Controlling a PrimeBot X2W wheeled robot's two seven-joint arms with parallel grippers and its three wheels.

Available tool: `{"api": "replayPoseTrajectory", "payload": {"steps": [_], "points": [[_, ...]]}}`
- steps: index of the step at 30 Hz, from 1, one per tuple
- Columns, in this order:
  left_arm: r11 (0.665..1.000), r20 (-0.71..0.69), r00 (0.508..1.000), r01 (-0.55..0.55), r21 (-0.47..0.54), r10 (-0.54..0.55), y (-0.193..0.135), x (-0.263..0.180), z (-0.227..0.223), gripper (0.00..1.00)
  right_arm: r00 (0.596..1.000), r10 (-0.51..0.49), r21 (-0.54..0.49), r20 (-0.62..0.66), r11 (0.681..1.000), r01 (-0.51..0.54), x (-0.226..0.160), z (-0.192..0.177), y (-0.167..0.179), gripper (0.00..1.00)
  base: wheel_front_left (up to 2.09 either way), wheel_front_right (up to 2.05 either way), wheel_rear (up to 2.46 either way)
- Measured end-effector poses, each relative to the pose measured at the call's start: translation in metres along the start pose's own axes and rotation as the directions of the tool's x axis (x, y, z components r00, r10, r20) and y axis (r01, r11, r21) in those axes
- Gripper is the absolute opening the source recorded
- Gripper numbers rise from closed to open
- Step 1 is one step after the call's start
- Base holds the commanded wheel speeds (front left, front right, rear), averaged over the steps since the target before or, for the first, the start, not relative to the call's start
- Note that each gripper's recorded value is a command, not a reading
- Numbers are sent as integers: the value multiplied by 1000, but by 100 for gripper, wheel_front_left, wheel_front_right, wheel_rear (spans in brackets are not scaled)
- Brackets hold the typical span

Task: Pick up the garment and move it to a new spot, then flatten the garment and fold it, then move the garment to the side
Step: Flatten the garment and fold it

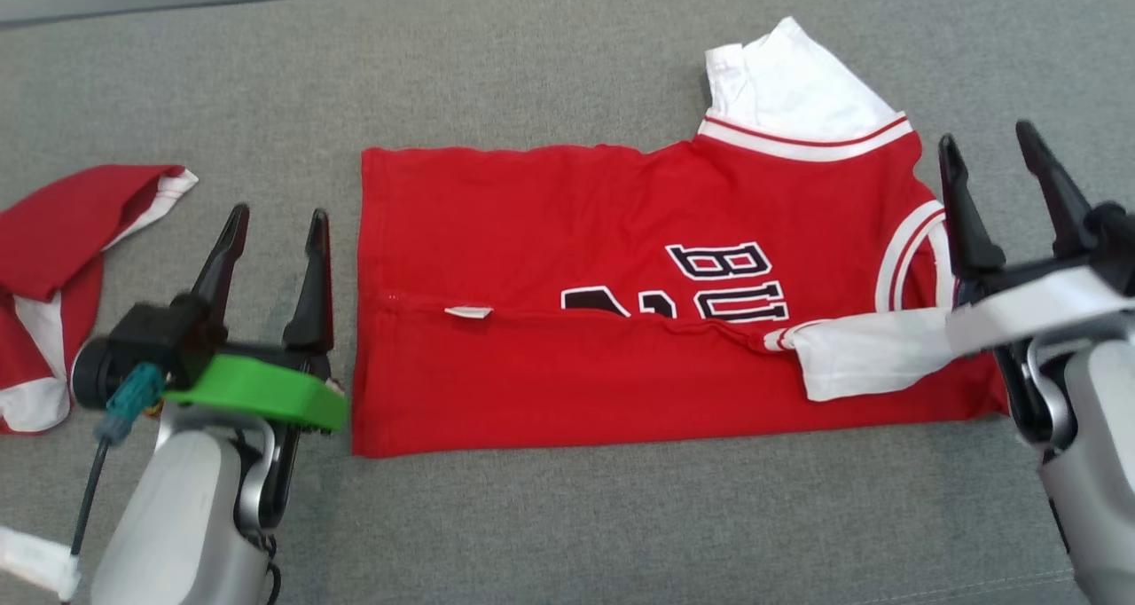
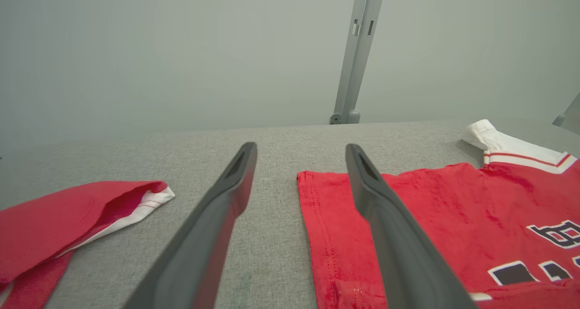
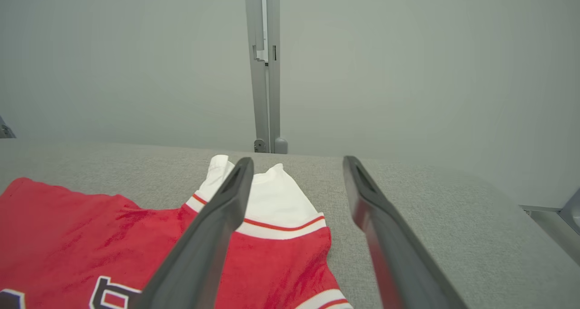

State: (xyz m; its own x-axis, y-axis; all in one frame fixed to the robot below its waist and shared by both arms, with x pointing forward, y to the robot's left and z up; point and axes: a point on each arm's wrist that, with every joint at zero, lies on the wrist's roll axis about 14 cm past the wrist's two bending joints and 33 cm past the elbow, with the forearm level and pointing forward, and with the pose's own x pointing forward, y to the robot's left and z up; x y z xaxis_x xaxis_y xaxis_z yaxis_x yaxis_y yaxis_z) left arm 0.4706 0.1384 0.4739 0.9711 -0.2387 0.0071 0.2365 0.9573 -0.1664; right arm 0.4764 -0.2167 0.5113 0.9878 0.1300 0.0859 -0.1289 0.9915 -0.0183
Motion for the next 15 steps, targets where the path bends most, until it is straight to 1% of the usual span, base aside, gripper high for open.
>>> {"api": "replayPoseTrajectory", "payload": {"steps": [2,6,10,15], "points": [[999,-24,999,34,6,-34,-5,18,-7,100,1000,16,-16,-27,1000,-16,20,-8,-1,100,0,0,0],[997,-117,990,78,-12,-79,-11,50,-33,100,995,35,-26,-94,999,-37,58,-29,-3,100,0,0,0],[994,-198,975,103,-17,-105,-11,75,-57,100,986,58,-27,-157,998,-63,91,-54,2,100,0,0,0],[993,-349,930,113,-34,-118,-6,89,-101,100,969,79,-4,-233,997,-82,122,-91,9,100,0,0,0]]}}
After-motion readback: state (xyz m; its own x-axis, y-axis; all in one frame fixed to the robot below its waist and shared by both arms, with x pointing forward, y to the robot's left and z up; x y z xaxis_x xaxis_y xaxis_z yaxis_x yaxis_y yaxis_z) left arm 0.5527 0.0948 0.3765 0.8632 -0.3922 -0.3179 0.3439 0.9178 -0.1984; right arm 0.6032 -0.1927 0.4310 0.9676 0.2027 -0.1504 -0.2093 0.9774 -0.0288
